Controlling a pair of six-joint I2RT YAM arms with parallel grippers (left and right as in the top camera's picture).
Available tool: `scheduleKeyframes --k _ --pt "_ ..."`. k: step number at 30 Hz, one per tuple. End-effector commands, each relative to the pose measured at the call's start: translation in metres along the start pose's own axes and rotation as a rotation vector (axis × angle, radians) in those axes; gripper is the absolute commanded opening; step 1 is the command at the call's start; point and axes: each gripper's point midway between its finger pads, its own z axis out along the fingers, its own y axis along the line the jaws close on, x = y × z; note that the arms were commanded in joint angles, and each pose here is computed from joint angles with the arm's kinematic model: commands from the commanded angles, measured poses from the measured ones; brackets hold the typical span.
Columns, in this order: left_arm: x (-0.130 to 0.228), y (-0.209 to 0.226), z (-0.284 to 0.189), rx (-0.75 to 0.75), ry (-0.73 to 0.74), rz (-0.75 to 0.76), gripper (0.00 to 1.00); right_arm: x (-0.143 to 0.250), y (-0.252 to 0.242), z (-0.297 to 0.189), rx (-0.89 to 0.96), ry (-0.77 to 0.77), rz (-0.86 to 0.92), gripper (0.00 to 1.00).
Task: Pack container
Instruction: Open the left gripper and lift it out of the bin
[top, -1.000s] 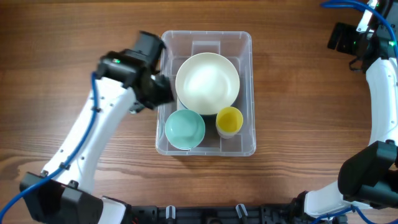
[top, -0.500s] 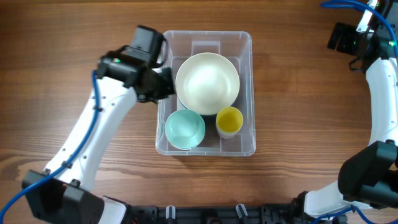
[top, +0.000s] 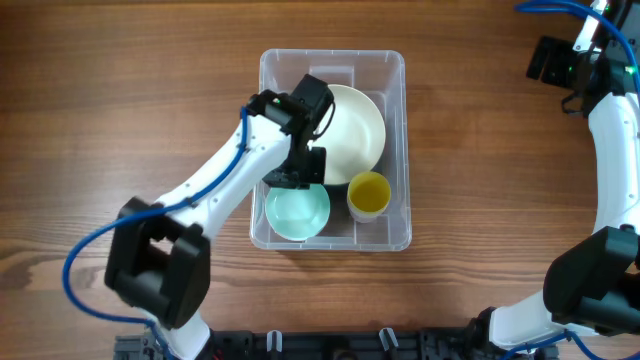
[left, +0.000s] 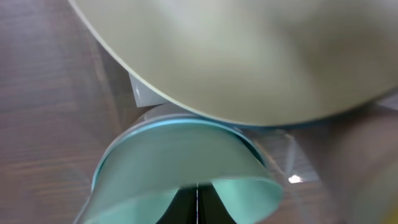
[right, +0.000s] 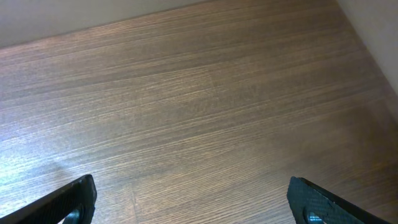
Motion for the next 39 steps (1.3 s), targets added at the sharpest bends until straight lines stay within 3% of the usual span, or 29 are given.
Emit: scheduleKeyframes --k 1,9,14,16,18,19,20,21,30,39 --pt "-0.006 0.014 0.009 -0.062 -0.011 -0.011 0.04 0.004 0.004 0.002 -0.007 0.009 -0.008 1.00" --pt "-0.032 0.006 -0.035 -0.005 -0.173 -0.022 0.04 0.004 0.004 0.002 -0.007 0.009 -0.008 1.00" --pt "-0.054 0.036 -0.081 -0.124 -0.371 -0.136 0.04 0.004 0.003 0.002 -0.006 0.009 -0.008 1.00" --pt "-0.064 0.056 -0.102 -0.162 -0.459 -0.204 0.17 0.004 0.004 0.002 -0.006 0.009 -0.008 1.00" --pt "-0.072 0.076 -0.120 -0.174 -0.529 -0.260 0.65 0.004 0.004 0.002 -0.007 0.009 -0.008 1.00" --pt "-0.077 0.087 -0.128 -0.179 -0.560 -0.290 0.82 0.004 0.004 0.002 -0.007 0.009 -0.008 1.00" --pt "-0.080 0.096 -0.134 -0.184 -0.584 -0.314 0.95 0.004 0.004 0.002 -0.007 0.009 -0.008 1.00" --pt "-0.084 0.109 -0.142 -0.191 -0.615 -0.351 1.00 0.004 0.004 0.002 -0.007 0.009 -0.008 1.00" --pt "-0.101 0.218 -0.174 -0.234 -0.745 -0.628 1.00 0.004 0.004 0.002 -0.007 0.009 -0.008 1.00" --pt "-0.092 0.261 -0.178 -0.269 -0.747 -0.731 1.00 0.004 0.004 0.002 -0.007 0.009 -0.008 0.99"
